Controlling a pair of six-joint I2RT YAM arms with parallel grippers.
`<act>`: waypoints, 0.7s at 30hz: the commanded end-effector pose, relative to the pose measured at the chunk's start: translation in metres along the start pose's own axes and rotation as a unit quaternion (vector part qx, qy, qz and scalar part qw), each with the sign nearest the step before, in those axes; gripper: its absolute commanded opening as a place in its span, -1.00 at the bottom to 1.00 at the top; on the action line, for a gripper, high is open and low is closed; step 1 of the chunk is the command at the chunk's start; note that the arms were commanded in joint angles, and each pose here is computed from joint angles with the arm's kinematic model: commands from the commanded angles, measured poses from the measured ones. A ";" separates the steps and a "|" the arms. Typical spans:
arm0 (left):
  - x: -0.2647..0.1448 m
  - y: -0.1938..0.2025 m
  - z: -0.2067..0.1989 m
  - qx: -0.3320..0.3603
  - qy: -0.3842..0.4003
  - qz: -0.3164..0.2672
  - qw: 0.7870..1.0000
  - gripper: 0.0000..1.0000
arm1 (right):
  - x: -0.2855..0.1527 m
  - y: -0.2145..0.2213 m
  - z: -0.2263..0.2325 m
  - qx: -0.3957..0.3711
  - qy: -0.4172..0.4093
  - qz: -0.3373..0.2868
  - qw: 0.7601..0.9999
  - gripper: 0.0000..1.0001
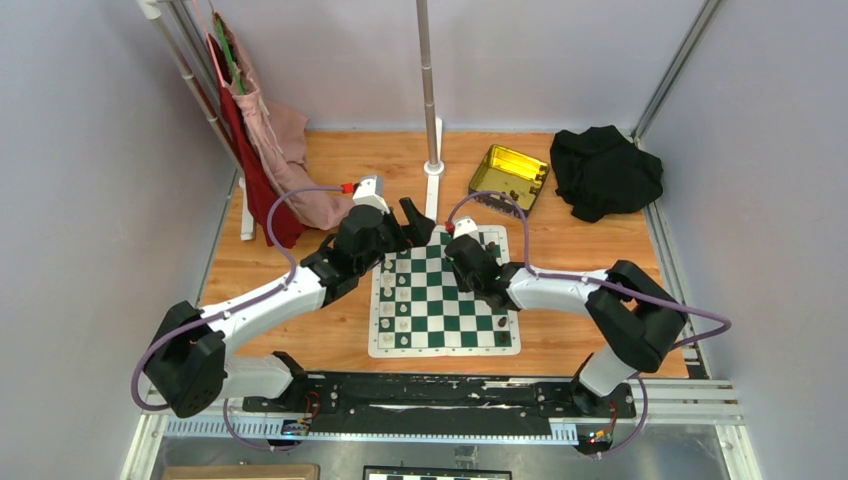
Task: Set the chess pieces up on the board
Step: Move the chess piece to the chessboard.
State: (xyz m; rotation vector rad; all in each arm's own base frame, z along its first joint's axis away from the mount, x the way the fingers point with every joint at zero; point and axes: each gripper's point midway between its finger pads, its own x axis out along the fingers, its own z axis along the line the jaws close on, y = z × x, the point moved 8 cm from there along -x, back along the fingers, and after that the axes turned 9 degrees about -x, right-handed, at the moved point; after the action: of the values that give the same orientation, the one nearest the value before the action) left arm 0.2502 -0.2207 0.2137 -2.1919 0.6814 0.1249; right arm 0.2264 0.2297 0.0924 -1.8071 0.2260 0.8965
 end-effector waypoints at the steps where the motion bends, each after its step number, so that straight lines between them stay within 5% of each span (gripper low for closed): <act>1: 0.003 -0.008 -0.013 -0.002 0.020 -0.016 1.000 1.00 | -0.005 -0.008 -0.015 0.019 0.026 -0.017 0.999 -0.89; 21: 0.008 -0.003 -0.012 -0.001 0.019 -0.008 1.000 1.00 | 0.012 0.000 -0.046 0.055 0.065 -0.003 0.996 -0.92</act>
State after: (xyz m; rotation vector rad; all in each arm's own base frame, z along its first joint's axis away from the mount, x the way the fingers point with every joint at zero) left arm 0.2524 -0.2235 0.2058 -2.1793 0.6953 0.1446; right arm 0.2519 0.1980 0.0971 -1.7717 0.3204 0.7776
